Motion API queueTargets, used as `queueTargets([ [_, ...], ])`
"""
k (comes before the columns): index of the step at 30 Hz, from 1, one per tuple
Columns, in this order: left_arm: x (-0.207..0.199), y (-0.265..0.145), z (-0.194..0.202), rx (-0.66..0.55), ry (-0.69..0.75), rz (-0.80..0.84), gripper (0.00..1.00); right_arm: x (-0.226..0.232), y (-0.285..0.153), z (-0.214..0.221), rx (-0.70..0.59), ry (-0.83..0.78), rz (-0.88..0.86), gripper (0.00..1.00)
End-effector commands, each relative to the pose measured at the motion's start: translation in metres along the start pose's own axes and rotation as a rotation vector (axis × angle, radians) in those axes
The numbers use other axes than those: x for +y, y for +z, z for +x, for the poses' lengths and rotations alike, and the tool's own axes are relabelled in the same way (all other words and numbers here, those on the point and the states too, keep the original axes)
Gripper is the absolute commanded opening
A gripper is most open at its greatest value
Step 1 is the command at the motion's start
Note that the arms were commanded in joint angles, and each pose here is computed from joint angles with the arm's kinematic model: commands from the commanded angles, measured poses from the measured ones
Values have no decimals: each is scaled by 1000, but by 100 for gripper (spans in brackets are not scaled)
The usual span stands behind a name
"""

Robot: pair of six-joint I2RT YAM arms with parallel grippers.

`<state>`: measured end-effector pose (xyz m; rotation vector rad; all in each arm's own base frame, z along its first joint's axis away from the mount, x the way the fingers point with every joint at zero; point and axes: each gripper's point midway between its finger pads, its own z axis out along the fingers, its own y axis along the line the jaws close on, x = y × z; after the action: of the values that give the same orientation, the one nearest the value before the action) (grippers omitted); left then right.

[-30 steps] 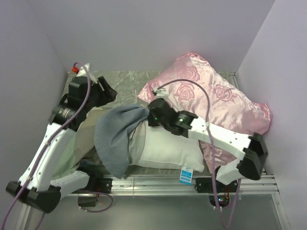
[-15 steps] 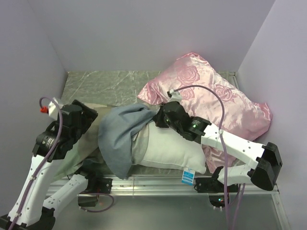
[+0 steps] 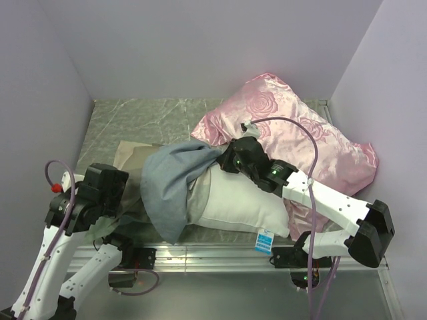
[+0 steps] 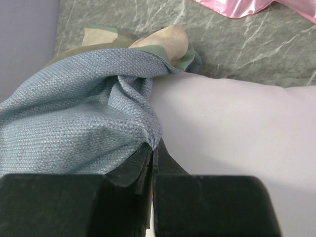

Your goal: Remove the pillowcase from the pillow

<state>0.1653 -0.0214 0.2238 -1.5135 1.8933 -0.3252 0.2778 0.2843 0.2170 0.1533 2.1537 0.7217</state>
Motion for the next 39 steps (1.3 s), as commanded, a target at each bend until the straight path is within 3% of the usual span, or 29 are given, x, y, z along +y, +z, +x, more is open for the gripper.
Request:
queueTargets([
  [1, -2, 0, 8, 41, -30, -46, 99, -7, -8, -35, -101, 9, 46, 0],
  [7, 10, 13, 26, 100, -24, -110, 99, -3, -4, -35, -89, 17, 31, 0],
  [8, 7, 11, 24, 92, -27, -103, 95, -2, -4, -35, -90, 20, 26, 0],
  [10, 3, 10, 16, 58, -20, -89, 76, -2, -4, -32, -79, 21, 15, 0],
  [11, -2, 7, 11, 39, -22, -76, 50, -1, -5, -33, -82, 21, 6, 0],
  [13, -6, 6, -2, -21, -7, -71, 30, 0, -7, -32, -78, 16, 1, 0],
  [14, -12, 2, -7, -41, -6, -55, 15, -2, -9, -32, -78, 7, 6, 0],
  [17, -22, -1, -25, -123, 15, -35, 0, -5, -14, -33, -82, -6, 13, 0],
  [25, -51, -11, -69, -346, 108, 60, 1, 8, -33, -31, -43, -34, -64, 0],
  [28, -69, -7, -70, -367, 133, 123, 0, 24, -50, -20, 19, -125, -161, 21],
  [29, -72, -6, -67, -355, 141, 133, 0, 29, -56, -8, 56, -168, -181, 35],
  [32, -85, -1, -61, -334, 164, 139, 0, 35, -72, 11, 66, -307, -183, 60],
  [35, -96, 3, -58, -328, 190, 141, 0, 41, -80, 33, 91, -406, -232, 70],
  [39, -105, 5, -58, -335, 219, 152, 0, 30, -78, 65, 132, -528, -196, 75],
])
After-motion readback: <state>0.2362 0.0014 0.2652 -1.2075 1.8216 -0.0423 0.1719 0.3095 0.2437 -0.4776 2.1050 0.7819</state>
